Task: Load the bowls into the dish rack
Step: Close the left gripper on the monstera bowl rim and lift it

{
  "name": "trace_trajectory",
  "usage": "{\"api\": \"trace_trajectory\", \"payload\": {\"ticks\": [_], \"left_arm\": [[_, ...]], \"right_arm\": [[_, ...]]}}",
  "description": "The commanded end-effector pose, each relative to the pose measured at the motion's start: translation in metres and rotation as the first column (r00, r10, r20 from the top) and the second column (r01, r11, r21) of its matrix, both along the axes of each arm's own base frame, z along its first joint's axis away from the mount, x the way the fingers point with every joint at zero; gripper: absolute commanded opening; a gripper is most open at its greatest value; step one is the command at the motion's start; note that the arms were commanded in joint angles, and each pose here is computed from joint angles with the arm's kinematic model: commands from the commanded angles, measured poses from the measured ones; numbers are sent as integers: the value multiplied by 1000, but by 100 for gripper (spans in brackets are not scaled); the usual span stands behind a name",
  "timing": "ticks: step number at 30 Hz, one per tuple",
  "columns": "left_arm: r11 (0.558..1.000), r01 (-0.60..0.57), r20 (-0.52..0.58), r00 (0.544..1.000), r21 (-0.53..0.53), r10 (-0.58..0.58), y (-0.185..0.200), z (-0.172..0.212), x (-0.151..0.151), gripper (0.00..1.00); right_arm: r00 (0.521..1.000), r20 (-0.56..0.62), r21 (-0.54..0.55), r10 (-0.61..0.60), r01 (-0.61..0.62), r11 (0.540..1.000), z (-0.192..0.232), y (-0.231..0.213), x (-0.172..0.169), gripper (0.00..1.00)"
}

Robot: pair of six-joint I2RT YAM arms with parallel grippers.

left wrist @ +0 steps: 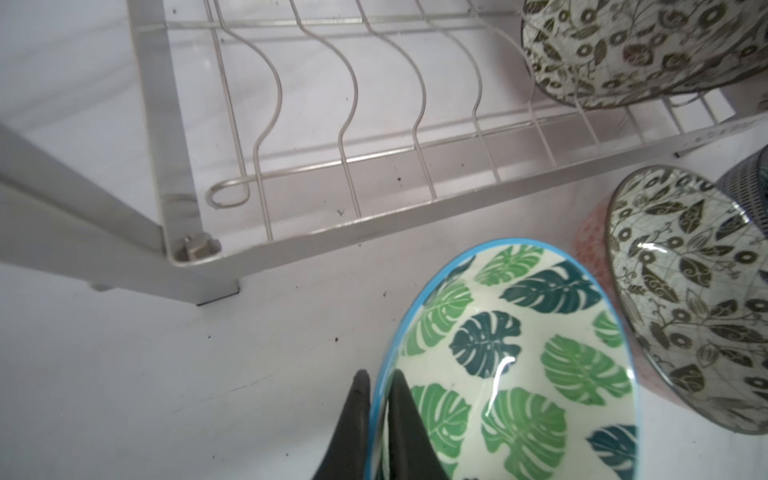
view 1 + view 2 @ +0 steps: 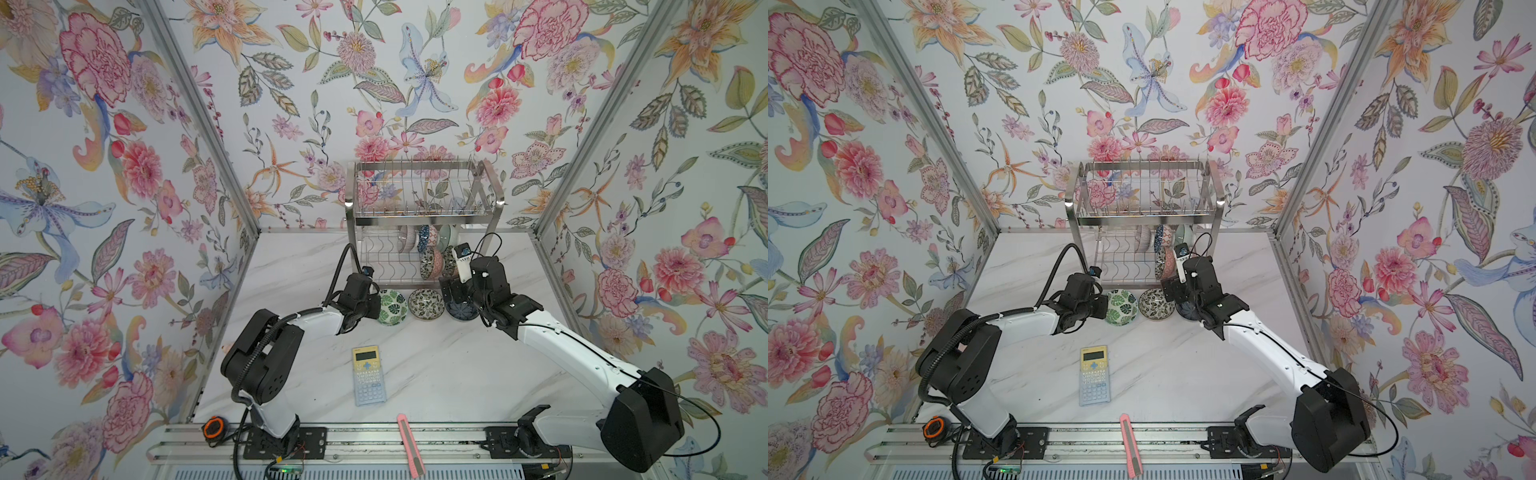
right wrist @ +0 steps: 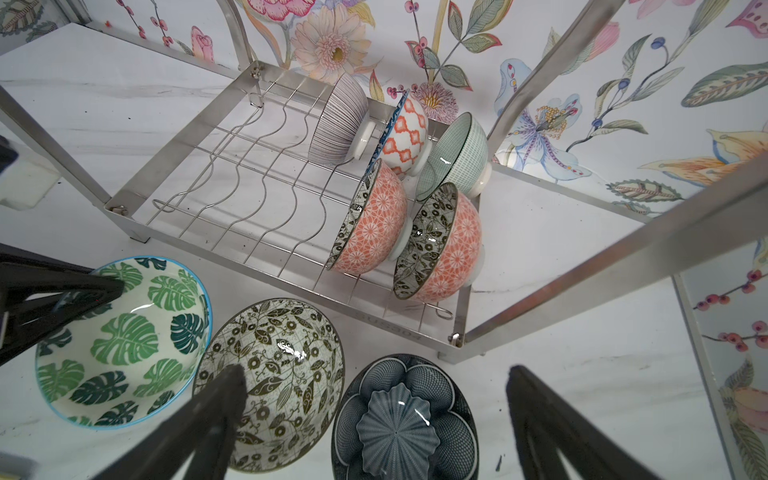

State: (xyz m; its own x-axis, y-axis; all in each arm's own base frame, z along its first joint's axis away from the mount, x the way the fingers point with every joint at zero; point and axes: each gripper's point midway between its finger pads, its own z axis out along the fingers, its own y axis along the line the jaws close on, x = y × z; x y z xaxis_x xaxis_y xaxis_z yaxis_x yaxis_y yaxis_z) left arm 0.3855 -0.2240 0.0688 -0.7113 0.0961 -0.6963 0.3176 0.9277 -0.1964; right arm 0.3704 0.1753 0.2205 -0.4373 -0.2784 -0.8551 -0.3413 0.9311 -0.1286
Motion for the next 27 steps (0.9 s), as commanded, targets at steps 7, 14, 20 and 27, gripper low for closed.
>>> {"api": "trace_trajectory", "payload": {"ticks": [7,14,20,27], "left_arm": [[998,-18,-17,1000,60,19,19,-2,-12,0],[999,-11,27,1000,52,9,23,19,-17,0],[999,-5,87,996,34,2,24,49,-21,0],[1000,18,173,985,-8,-17,16,85,-24,0]], "right_arm": [[1000,0,22,-7,7,1000,6,-3,-5,99],[1000,-2,25,-3,3,1000,6,-2,-6,99],[1000,-2,29,1,-1,1000,8,0,-7,99],[1000,-15,51,22,-22,998,12,6,-13,99]]}}
